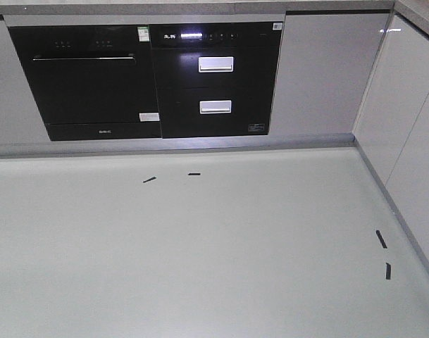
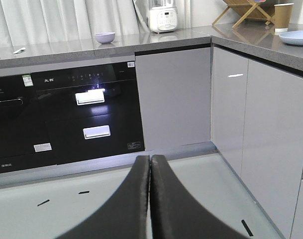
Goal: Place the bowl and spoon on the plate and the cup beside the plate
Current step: 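Drive the base toward the grey kitchen counter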
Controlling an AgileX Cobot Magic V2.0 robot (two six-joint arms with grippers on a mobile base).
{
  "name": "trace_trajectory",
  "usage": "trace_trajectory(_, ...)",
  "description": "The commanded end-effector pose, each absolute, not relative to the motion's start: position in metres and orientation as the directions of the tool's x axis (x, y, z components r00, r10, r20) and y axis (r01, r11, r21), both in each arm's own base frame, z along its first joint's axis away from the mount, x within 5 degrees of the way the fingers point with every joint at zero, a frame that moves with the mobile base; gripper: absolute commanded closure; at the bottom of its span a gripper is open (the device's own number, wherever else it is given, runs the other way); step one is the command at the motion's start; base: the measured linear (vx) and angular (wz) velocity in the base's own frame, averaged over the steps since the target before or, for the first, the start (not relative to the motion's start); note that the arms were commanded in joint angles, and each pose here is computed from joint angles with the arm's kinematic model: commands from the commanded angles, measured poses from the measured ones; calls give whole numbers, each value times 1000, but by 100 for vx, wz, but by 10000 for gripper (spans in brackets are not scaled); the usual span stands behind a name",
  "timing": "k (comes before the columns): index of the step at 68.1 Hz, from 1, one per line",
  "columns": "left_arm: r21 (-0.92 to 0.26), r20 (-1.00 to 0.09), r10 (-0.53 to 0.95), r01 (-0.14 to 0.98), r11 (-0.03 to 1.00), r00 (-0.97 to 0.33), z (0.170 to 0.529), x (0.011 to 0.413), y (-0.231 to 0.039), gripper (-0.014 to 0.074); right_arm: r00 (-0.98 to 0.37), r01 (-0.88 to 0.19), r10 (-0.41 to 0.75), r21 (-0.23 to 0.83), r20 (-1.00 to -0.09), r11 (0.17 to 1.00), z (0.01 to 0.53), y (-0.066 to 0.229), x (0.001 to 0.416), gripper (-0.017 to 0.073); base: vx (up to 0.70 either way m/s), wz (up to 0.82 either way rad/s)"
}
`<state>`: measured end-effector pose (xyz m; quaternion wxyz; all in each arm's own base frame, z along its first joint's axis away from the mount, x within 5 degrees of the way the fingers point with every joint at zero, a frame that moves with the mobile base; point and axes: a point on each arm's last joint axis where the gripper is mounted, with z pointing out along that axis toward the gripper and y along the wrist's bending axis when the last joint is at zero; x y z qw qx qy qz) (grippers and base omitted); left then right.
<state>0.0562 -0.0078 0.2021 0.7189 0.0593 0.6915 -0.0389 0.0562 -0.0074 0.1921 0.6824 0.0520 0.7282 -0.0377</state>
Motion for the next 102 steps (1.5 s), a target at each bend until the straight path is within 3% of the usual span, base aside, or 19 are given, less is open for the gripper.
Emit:
trace_trajectory(1, 22, -998, 12, 150, 988, 62, 197, 58, -9, 599, 5, 124, 4, 5, -1000, 992, 194, -7, 56, 564, 1, 0)
trace_trajectory(102, 22, -998, 12, 150, 988, 62, 197, 58, -9, 599, 5, 124, 4, 5, -1000, 992, 194, -7, 56, 564, 4, 2)
